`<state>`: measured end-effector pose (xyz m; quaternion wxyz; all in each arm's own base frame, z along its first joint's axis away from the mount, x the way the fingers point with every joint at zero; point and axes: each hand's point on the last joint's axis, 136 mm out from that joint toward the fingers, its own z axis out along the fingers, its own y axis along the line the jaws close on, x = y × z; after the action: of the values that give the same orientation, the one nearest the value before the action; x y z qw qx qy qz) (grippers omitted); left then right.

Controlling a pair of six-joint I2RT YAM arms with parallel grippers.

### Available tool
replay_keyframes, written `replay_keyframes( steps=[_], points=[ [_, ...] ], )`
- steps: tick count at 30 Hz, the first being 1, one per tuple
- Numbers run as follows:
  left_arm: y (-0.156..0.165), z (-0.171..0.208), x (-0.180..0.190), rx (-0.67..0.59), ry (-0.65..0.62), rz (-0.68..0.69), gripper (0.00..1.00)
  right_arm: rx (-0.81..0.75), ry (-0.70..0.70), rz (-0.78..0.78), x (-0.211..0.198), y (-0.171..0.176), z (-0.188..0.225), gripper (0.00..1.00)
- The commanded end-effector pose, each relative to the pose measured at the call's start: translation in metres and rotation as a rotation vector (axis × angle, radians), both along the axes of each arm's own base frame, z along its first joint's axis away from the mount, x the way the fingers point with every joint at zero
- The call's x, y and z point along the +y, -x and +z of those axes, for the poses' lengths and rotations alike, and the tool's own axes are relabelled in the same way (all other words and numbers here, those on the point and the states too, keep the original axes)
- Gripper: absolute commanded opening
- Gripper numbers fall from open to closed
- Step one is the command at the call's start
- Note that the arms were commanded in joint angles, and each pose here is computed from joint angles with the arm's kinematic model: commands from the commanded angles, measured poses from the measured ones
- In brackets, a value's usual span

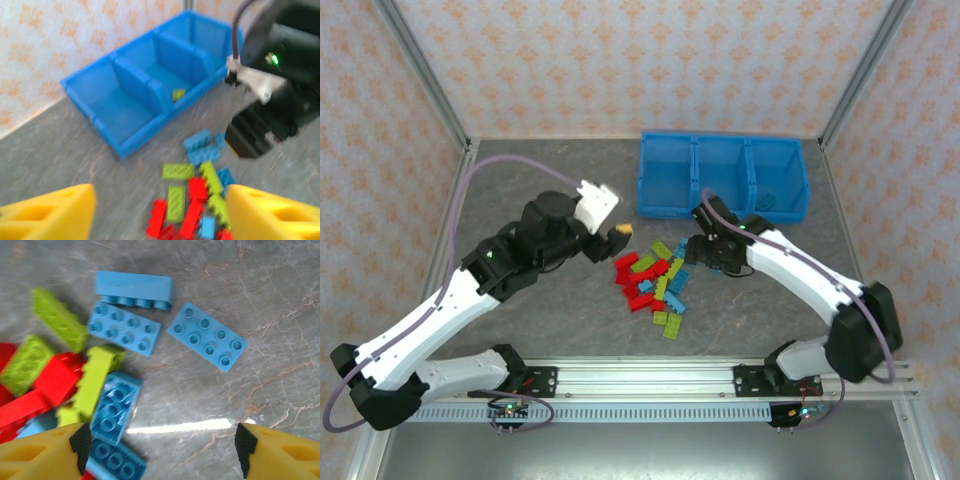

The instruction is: Sort the legos into containers by color

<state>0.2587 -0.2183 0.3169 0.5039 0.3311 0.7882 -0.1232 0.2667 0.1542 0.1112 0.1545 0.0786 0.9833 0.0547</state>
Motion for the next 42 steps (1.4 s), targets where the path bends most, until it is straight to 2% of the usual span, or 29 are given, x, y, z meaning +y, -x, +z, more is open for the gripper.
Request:
replay_keyframes(
  steps=[1, 3, 5, 8, 11, 15, 19, 22, 23, 26, 31, 33, 38, 42],
  points=[
    [0.006, -0.045, 0.024, -0.081, -0.275, -0.057, 0.88, -0.065, 0.010, -0.053, 0.010, -0.032, 0.002, 0.80],
    [0.012, -0.059, 0.027, -0.131, -0.318, -0.105, 0.99, -0.078, -0.007, -0.102, 0.016, -0.044, -0.004, 0.82],
    [0.017, -0.067, 0.025, -0.163, -0.319, -0.148, 1.00, -0.080, -0.008, -0.135, 0.018, -0.052, -0.011, 0.82],
    [0.026, -0.072, 0.023, -0.172, -0.308, -0.196, 1.00, -0.042, -0.067, -0.093, 0.039, -0.052, -0.020, 0.81],
    [0.025, -0.074, 0.028, -0.192, -0.332, -0.181, 1.00, -0.045, -0.081, -0.016, 0.068, -0.050, -0.018, 0.80],
    [0.019, -0.076, 0.047, -0.195, -0.391, -0.108, 1.00, -0.063, -0.052, 0.179, 0.119, -0.043, -0.010, 0.77],
    [0.011, -0.071, 0.062, -0.196, -0.350, -0.025, 1.00, -0.034, -0.038, 0.251, 0.155, -0.042, -0.022, 0.78],
    [0.010, -0.068, 0.064, -0.201, -0.321, -0.016, 1.00, -0.033, -0.044, 0.345, 0.178, -0.042, -0.033, 0.85],
    [0.009, -0.068, 0.064, -0.201, -0.317, -0.015, 1.00, -0.041, -0.028, 0.404, 0.184, -0.041, -0.036, 0.98],
    [0.009, -0.070, 0.064, -0.195, -0.311, -0.019, 1.00, -0.039, 0.063, 0.517, 0.188, -0.041, -0.047, 0.99],
    [0.010, -0.074, 0.061, -0.183, -0.315, -0.044, 1.00, 0.000, 0.094, 0.614, 0.193, -0.039, -0.060, 1.00],
    [0.014, -0.078, 0.060, -0.177, -0.331, -0.075, 1.00, 0.016, 0.100, 0.628, 0.195, -0.039, -0.066, 0.97],
    [0.020, -0.085, 0.056, -0.172, -0.339, -0.123, 1.00, 0.038, 0.096, 0.627, 0.201, -0.040, -0.076, 0.82],
    [0.020, -0.087, 0.056, -0.174, -0.345, -0.128, 1.00, 0.013, 0.066, 0.613, 0.205, -0.041, -0.065, 0.70]
  ],
)
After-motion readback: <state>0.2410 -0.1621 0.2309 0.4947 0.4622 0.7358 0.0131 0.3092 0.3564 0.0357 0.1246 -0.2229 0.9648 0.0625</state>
